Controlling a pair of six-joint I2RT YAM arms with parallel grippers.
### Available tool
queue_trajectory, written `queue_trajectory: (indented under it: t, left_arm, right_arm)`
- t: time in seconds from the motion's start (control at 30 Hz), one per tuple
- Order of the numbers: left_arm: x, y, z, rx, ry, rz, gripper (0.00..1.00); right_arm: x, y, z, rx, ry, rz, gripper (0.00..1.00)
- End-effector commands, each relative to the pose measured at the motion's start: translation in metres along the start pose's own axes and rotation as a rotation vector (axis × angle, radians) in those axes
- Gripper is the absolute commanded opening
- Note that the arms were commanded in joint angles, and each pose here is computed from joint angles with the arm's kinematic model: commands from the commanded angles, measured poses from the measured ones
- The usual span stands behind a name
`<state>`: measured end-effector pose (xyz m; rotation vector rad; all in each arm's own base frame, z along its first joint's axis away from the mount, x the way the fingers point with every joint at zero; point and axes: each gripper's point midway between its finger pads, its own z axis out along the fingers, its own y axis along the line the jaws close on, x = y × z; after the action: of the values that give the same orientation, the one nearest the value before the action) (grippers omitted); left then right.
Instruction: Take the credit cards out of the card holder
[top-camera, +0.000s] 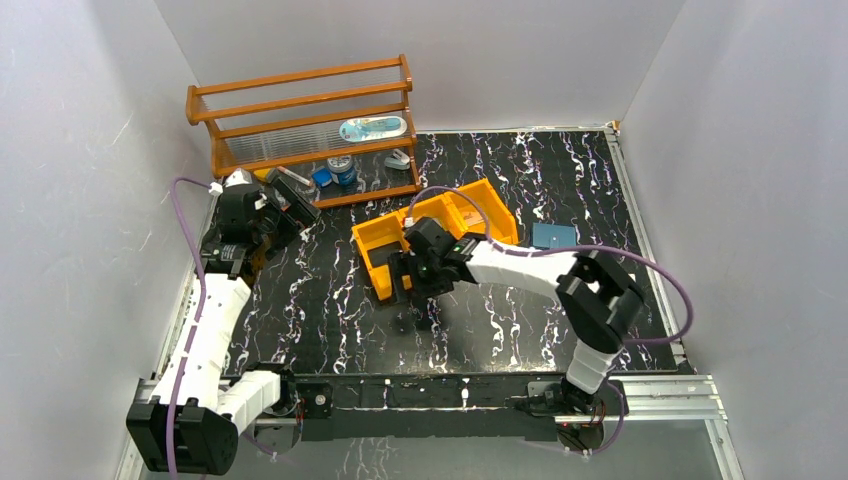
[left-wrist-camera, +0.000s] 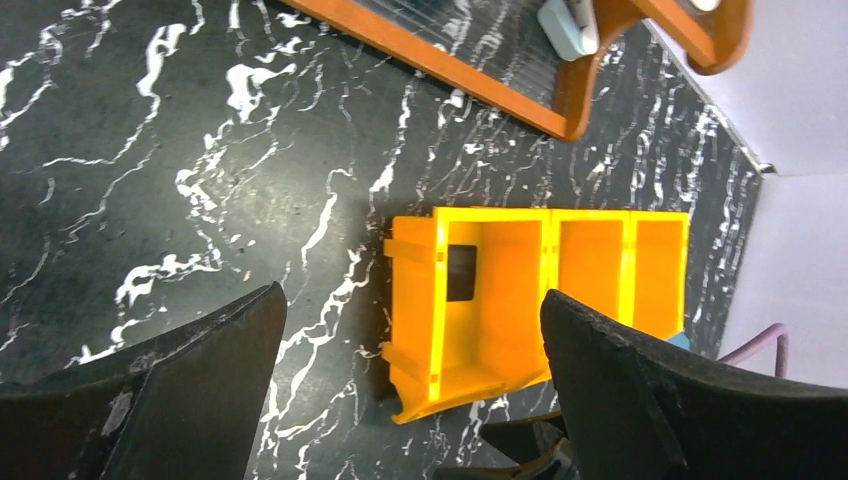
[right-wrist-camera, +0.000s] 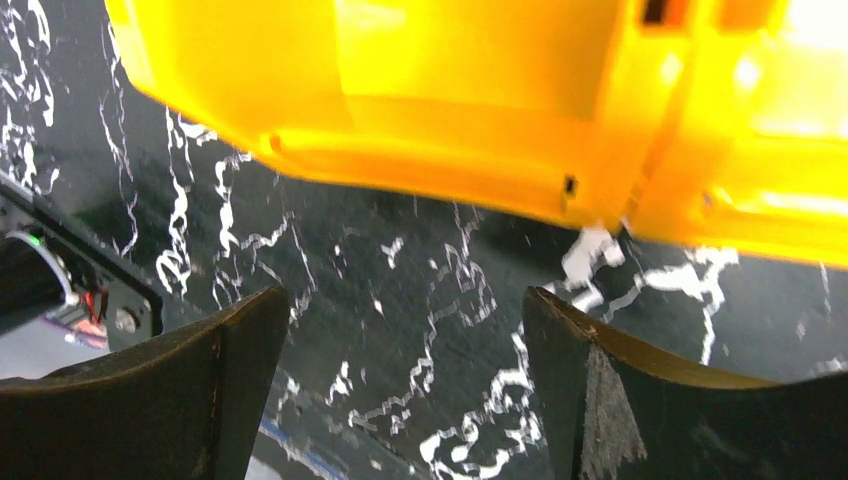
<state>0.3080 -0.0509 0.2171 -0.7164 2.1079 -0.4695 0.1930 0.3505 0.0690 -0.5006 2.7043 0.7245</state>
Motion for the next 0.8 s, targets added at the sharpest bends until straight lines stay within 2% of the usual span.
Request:
queue_trajectory:
  t: [0.0,0.27,0.43,0.63,0.77]
  left_arm:
    - [-0.011,0.02,-0.009,-0.107,-0.056,0.015,0.98]
    - [-0.009,0.02,-0.012,-0.1,-0.044,0.04,0.98]
    - [-0.007,0.019,-0.015,-0.088,-0.032,0.067,0.98]
    - [-0.005,0.026,-0.016,-0.113,-0.036,0.082,0.98]
    - [-0.004,0.027,-0.013,-0.118,-0.027,0.078,0.98]
  right_arm:
    - [-0.039,0.024,0.017,-0.009,-0.101,-0.007,0.94]
    - [-0.093,0.033,0.044,0.068,-0.173,-0.045,0.94]
    - [-0.107,0.042,0.029,0.105,-0.15,-0.104,0.95]
    - [-0.114,0.054,-0.027,0.048,-0.241,-0.172,0.97]
    - [-0.135,0.028,-0.089,0.204,-0.424,-0.201,0.98]
